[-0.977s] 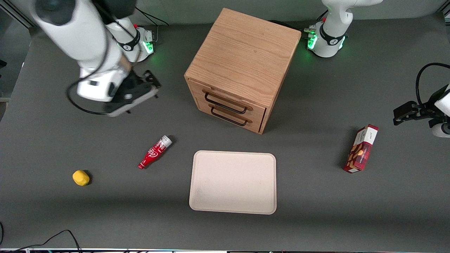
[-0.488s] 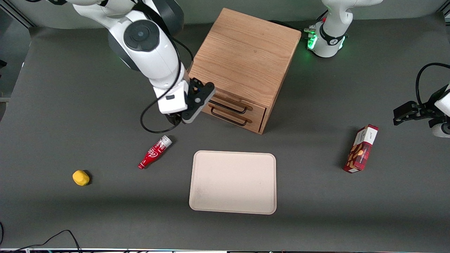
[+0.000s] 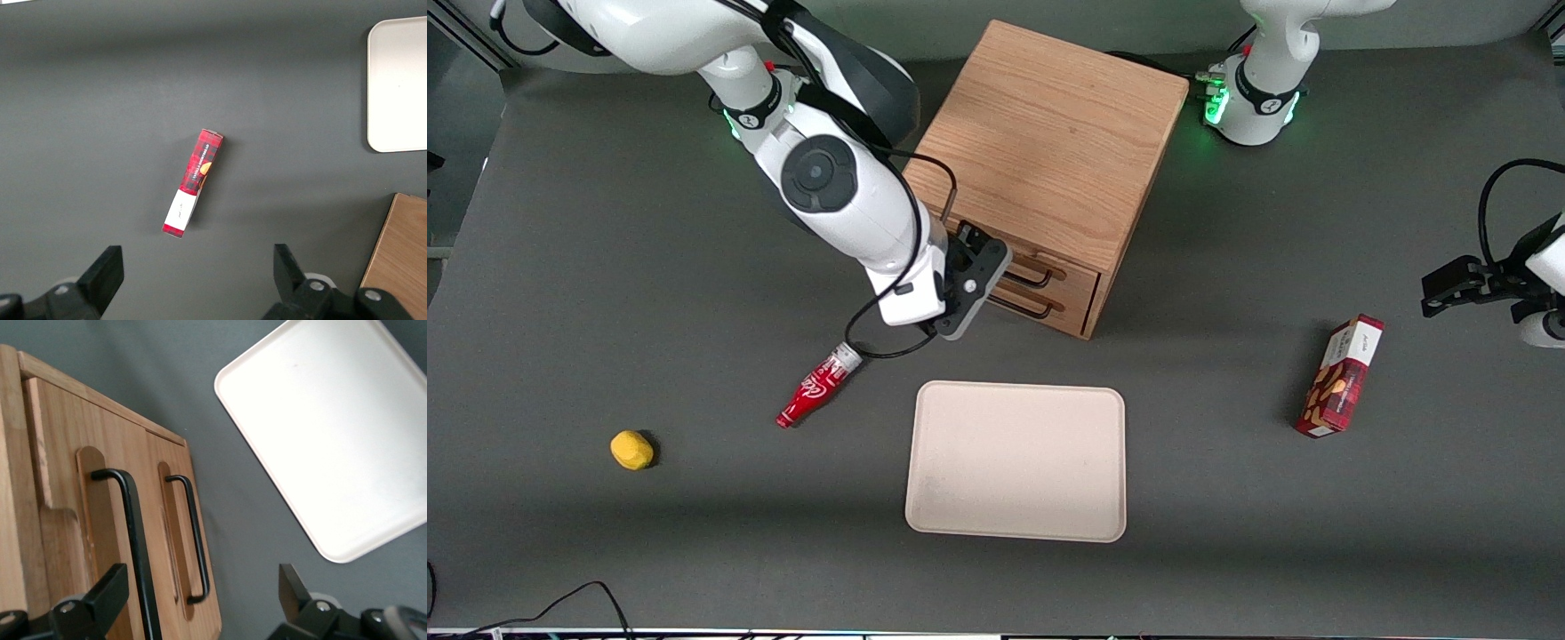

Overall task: Open upper drawer
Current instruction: 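Hook the right gripper onto the upper drawer's black handle, then pull the upper drawer outward from the cabinet with the right gripper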

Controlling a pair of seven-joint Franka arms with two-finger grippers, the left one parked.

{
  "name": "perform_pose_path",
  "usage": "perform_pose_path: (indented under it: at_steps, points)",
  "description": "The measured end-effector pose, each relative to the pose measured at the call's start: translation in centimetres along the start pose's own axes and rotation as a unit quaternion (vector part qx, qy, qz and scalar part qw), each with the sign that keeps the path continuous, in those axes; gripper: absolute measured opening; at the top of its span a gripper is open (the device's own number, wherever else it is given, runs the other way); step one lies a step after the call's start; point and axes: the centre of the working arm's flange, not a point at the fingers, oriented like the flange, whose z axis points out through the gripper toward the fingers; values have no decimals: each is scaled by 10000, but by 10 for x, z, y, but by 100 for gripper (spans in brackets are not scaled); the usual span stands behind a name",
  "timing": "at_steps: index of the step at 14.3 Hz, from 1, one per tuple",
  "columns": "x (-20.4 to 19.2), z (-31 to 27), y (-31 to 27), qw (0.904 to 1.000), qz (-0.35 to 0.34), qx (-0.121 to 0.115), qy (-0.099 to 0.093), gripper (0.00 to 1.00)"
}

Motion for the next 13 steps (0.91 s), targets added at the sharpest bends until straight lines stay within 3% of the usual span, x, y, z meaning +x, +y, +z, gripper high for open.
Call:
perform_pose_path:
  at_steps: [4,9,13]
  points:
    - [1,38,-7,9999,-39,125,49,100]
    - [-3,56,-2,9999,-39,110,64,100]
    - [-8,51,30,9983,-248,-529,38,100]
